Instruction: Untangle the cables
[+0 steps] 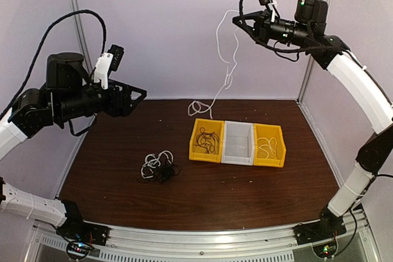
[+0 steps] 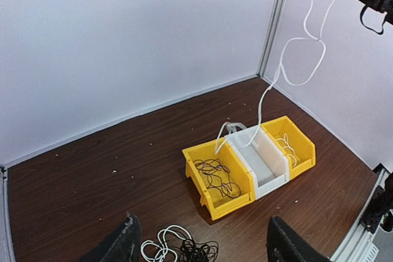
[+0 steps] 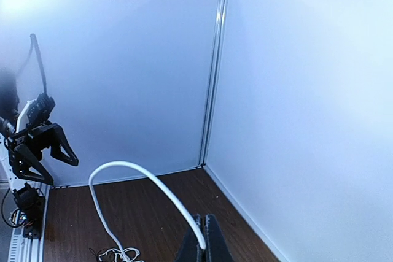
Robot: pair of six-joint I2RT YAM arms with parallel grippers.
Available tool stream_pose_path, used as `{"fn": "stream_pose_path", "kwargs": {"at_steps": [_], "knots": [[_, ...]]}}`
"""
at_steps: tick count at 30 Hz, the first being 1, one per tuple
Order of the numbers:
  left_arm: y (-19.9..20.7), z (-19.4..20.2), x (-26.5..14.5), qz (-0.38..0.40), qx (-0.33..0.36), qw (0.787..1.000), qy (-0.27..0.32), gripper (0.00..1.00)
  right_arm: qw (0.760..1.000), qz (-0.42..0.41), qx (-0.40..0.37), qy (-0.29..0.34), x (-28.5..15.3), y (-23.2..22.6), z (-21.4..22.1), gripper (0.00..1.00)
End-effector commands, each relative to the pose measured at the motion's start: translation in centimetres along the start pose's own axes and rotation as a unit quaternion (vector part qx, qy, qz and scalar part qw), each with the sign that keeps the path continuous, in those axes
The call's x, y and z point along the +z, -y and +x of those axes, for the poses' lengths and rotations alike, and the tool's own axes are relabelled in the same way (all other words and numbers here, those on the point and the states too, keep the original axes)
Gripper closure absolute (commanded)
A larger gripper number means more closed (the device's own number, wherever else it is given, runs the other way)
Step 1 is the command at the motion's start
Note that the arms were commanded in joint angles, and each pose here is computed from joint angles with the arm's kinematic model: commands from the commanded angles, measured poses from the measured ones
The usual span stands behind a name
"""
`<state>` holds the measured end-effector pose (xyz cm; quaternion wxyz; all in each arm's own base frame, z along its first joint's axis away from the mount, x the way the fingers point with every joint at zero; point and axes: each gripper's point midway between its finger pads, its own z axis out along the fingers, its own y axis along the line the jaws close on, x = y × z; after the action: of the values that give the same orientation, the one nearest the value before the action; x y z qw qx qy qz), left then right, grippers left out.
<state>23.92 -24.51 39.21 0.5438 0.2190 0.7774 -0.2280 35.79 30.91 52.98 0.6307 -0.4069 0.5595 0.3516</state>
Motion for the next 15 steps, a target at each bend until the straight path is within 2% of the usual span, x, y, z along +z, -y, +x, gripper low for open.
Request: {"fn": "stream_pose_path", "kwargs": {"at_steps": [1,8,15], "knots": [[-2.2,-0.3,0.0,-0.061,0.018,0.997,0.031,0.28,0.999,0.051,-0.012,-0.017,-2.0,2.1,0.5,1.0],[-4.0,2.5,1.1,-0.111,0.033,0.993,0.016,0.26,0.992,0.121,-0.014,-0.03,-5.6,5.4,1.4,1.0],[-4.8,4.6,1.5,-0.124,0.032,0.992,0.001,0.24,0.984,0.169,-0.007,-0.057,-8.6,7.1,3.9,1.0]]}}
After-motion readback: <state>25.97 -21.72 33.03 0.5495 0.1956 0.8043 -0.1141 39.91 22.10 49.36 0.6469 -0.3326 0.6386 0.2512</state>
